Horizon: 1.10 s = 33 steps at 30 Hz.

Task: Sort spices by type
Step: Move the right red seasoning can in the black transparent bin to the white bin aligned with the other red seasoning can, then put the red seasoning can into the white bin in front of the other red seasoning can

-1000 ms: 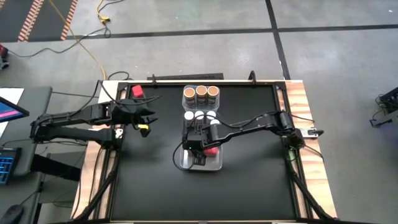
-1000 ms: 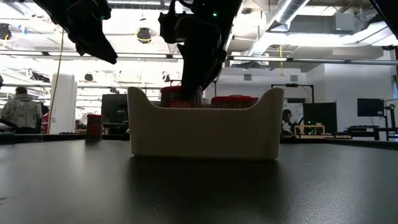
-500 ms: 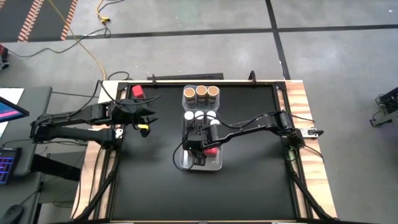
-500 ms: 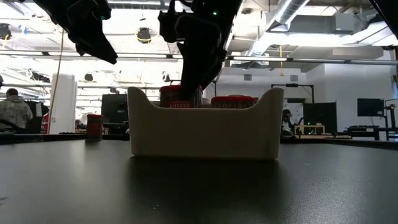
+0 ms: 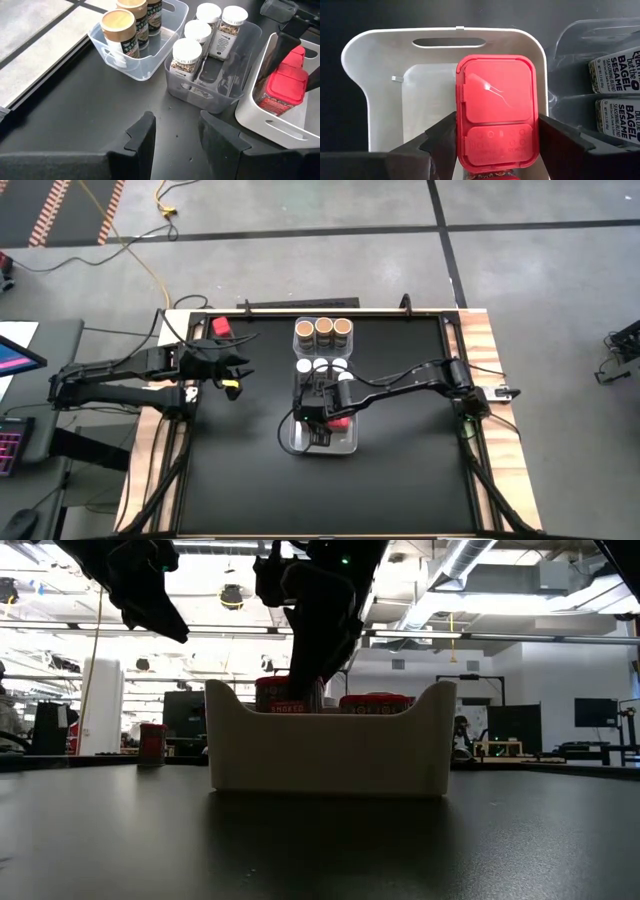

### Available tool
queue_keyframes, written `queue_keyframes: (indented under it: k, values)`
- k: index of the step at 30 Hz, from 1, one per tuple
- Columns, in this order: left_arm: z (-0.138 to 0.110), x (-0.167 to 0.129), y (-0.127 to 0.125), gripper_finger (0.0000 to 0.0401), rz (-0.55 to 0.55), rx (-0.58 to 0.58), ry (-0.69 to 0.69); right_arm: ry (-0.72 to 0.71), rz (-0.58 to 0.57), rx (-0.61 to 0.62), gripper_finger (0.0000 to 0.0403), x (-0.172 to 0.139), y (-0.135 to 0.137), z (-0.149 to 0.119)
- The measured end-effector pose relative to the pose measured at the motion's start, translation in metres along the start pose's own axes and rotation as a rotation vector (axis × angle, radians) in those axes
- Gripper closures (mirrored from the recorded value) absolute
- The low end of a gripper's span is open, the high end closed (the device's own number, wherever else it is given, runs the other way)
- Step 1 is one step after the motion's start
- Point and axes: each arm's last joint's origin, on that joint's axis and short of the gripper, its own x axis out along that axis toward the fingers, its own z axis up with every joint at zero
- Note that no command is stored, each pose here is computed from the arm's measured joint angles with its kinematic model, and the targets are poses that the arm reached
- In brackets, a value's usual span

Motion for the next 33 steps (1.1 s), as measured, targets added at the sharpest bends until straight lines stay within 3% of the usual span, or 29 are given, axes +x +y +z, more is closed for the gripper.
queue_keyframes:
  k: [6, 19, 28, 33]
  values:
    - [0.0, 0.0, 0.0, 0.026, 0.0, 0.0, 0.0, 0.0, 0.0, 0.003, 0.0127, 0.0, 0.0, 0.0]
    - [0.0, 0.0, 0.0, 0.026, 0.0, 0.0, 0.0, -0.005, -0.002, -0.019, 0.004, -0.004, -0.003, 0.001]
    - [0.0, 0.0, 0.0, 0.026, 0.0, 0.0, 0.0, -0.119, 0.007, -0.039, 0.0039, -0.07, -0.02, 0.003]
    - [0.0, 0.0, 0.0, 0.026, 0.0, 0.0, 0.0, -0.021, -0.016, 0.084, 0.0039, -0.118, -0.038, -0.021]
